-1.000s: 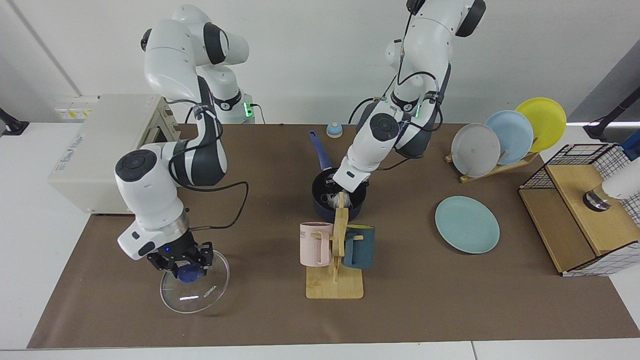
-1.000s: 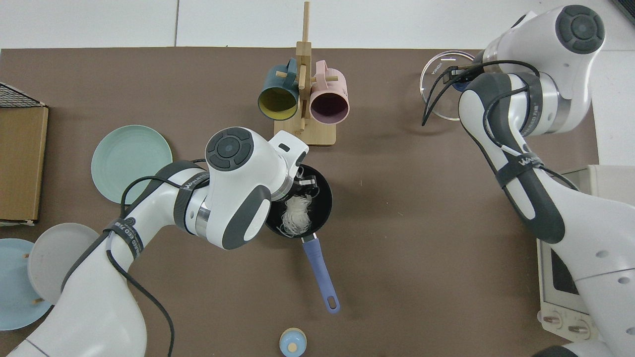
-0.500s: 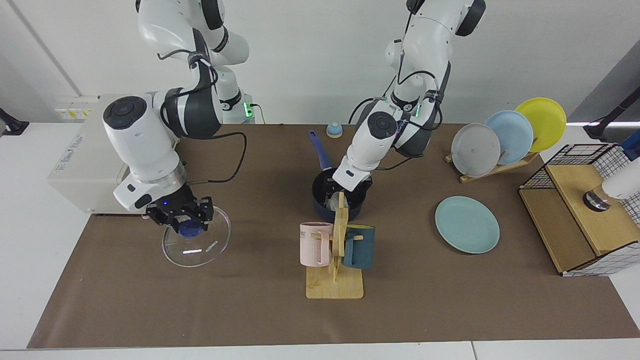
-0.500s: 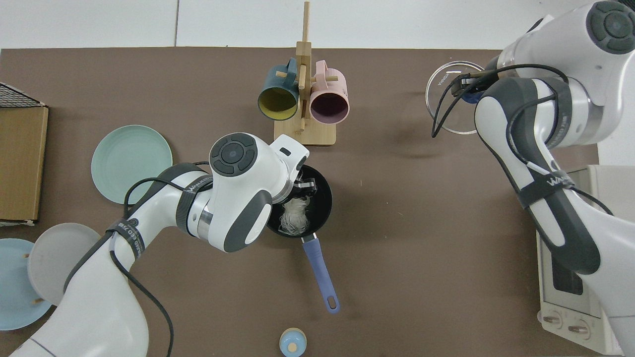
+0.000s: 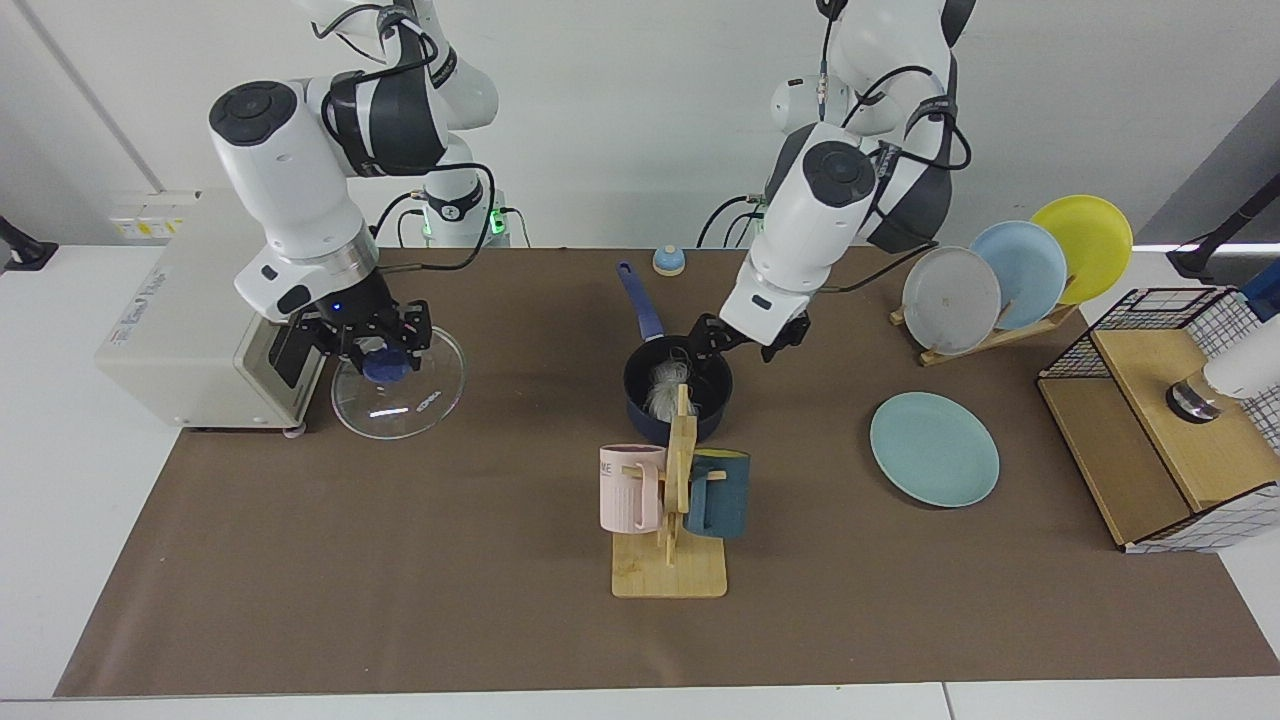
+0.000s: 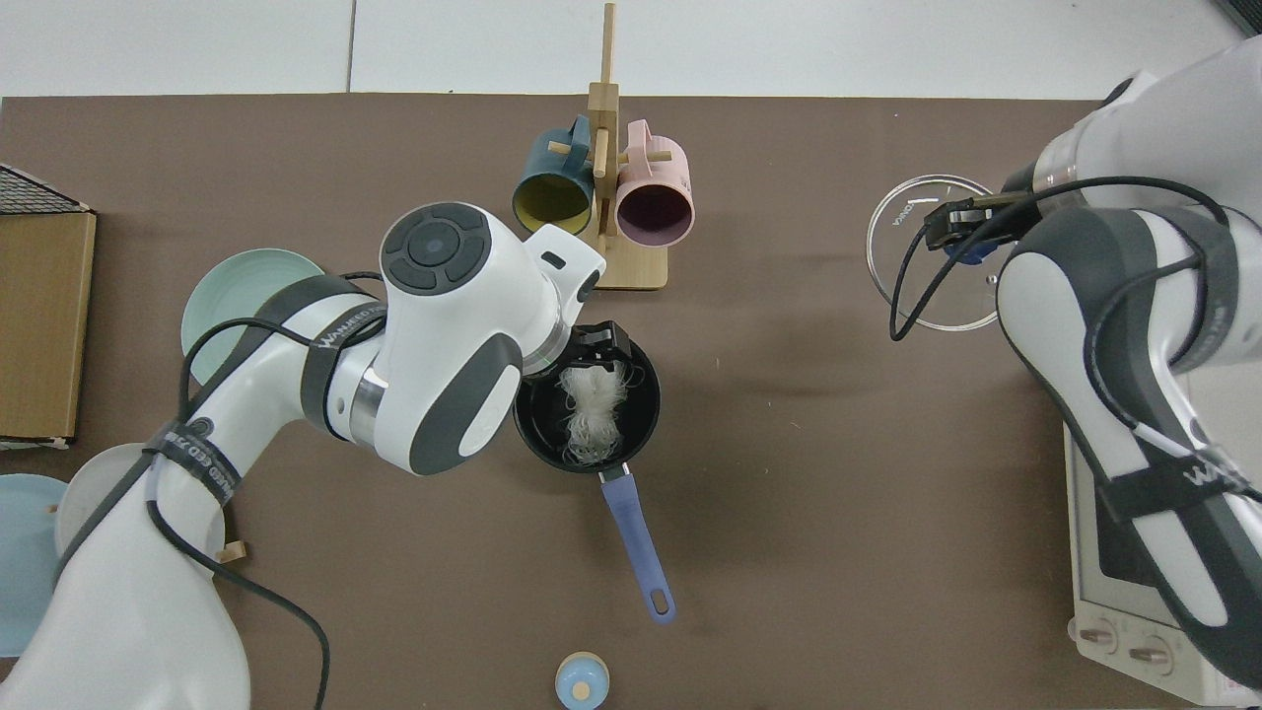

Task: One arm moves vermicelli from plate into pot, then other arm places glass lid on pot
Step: 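Withdraw the left gripper while the right gripper carries the lid over the pot, then lower the glass lid onto the pot with the right gripper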

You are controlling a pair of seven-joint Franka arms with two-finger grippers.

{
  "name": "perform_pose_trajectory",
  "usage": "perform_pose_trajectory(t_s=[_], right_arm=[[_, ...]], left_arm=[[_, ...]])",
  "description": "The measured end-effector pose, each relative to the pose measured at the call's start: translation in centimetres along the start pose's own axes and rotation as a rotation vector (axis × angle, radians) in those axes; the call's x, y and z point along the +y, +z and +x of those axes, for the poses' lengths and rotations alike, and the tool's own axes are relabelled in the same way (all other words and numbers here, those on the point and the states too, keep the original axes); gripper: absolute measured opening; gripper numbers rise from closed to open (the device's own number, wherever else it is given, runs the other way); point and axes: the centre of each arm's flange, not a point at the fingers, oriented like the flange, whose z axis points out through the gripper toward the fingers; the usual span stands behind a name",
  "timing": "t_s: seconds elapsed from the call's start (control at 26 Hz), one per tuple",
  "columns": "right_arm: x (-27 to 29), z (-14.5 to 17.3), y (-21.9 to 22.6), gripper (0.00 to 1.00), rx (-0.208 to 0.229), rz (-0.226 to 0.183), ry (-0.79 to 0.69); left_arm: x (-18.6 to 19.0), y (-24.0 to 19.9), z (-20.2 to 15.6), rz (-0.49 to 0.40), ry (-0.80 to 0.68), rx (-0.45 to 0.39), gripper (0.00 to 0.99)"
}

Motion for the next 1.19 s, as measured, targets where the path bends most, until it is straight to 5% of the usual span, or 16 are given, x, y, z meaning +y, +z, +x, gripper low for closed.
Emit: perform_pose_trajectory(t_s=[0.42,0.85,1.19], right_arm=[[-16.6,-4.0,-1.1,0.66,0.003,0.048,0.088],[-28.2,-7.6,1.4,0.66,0.05,-0.043,0.159],[-34.2,-6.3,7.2,0.66,0.076,-0.05,0.187]], left_arm=[[-12.5,-11.3,0.6,0.076,0.029,0.067,0.991],[-25.9,-14.8,1.5,0.081,0.101,0.055,0.991],[-31.9,-13.8,0.9,0.06,0.14,0.062,0.991]])
